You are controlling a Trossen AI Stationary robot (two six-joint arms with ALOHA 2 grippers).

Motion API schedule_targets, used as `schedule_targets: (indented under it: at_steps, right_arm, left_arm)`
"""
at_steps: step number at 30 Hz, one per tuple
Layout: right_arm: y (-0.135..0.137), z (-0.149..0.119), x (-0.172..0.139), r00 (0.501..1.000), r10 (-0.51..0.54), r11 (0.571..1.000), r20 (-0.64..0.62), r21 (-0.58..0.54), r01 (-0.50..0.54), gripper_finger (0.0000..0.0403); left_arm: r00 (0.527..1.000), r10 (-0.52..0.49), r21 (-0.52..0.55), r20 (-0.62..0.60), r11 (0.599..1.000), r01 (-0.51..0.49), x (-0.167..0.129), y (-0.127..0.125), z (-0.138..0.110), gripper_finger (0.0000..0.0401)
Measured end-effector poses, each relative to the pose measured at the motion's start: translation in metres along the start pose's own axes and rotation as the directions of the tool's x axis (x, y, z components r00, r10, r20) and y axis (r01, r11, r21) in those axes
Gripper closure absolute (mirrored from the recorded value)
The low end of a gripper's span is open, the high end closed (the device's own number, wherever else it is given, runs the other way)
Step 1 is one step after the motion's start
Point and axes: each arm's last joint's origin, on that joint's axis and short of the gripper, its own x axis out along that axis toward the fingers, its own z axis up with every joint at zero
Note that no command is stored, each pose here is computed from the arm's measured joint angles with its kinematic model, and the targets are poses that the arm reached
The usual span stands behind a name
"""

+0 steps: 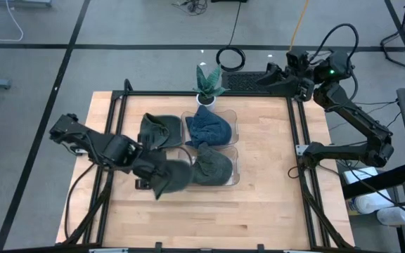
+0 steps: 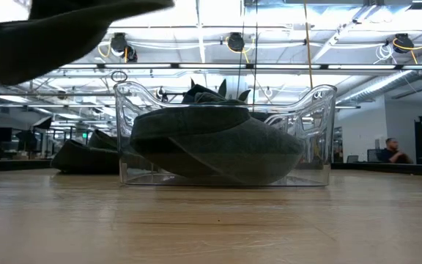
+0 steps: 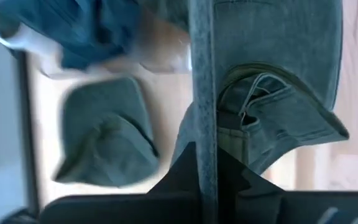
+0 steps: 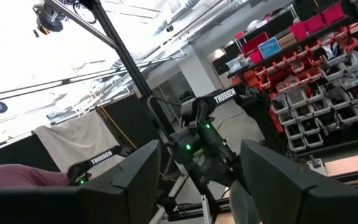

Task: Pick & Place hat
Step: Put the bottom black cap into the bottom transparent bin

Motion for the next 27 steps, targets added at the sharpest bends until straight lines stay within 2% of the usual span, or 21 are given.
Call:
schedule_targets:
  at_steps: [7, 10, 14, 17, 20, 24, 27]
  right_arm:
    - [0.000, 0.000, 0.000, 1.000, 0.000, 1.000, 0.000, 0.016, 0.000, 0.0193]
    - [0.000, 0.000, 0.000, 1.000, -0.011, 0.997, 0.015, 0.079, 0.010, 0.0193]
    - [-0.001, 0.002, 0.000, 0.998, -0.040, 0.985, 0.055, 0.170, 0.030, 0.0193]
    - [-0.002, 0.002, 0.000, 0.995, -0.059, 0.969, 0.083, 0.245, 0.037, 0.0193]
    - [-0.002, 0.002, 0.000, 0.994, -0.063, 0.958, 0.087, 0.286, 0.035, 0.0193]
    - [-0.002, 0.003, 0.000, 0.991, -0.078, 0.942, 0.111, 0.334, 0.037, 0.0193]
    - [-0.004, 0.003, 0.002, 0.979, -0.125, 0.908, 0.163, 0.416, 0.047, 0.0193]
  left_arm:
    - [0.975, 0.158, 0.025, 0.158, 0.986, -0.163, -0.025, 0.011, 0.006, 0.0393]
    - [0.944, 0.247, 0.029, 0.219, 0.965, -0.259, -0.035, 0.017, 0.008, 0.0393]
    - [0.891, 0.358, 0.079, 0.278, 0.916, -0.393, -0.045, 0.023, 0.010, 0.0393]
    - [0.841, 0.443, 0.100, 0.310, 0.864, -0.493, -0.050, 0.027, 0.011, 0.0393]
    - [0.773, 0.540, 0.095, 0.333, 0.797, -0.597, -0.054, 0.031, 0.012, 0.0393]
    - [0.653, 0.669, 0.057, 0.357, 0.681, -0.730, -0.057, 0.038, 0.018, 0.0393]
    - [0.554, 0.752, 0.051, 0.358, 0.577, -0.815, -0.060, 0.043, 0.024, 0.0393]
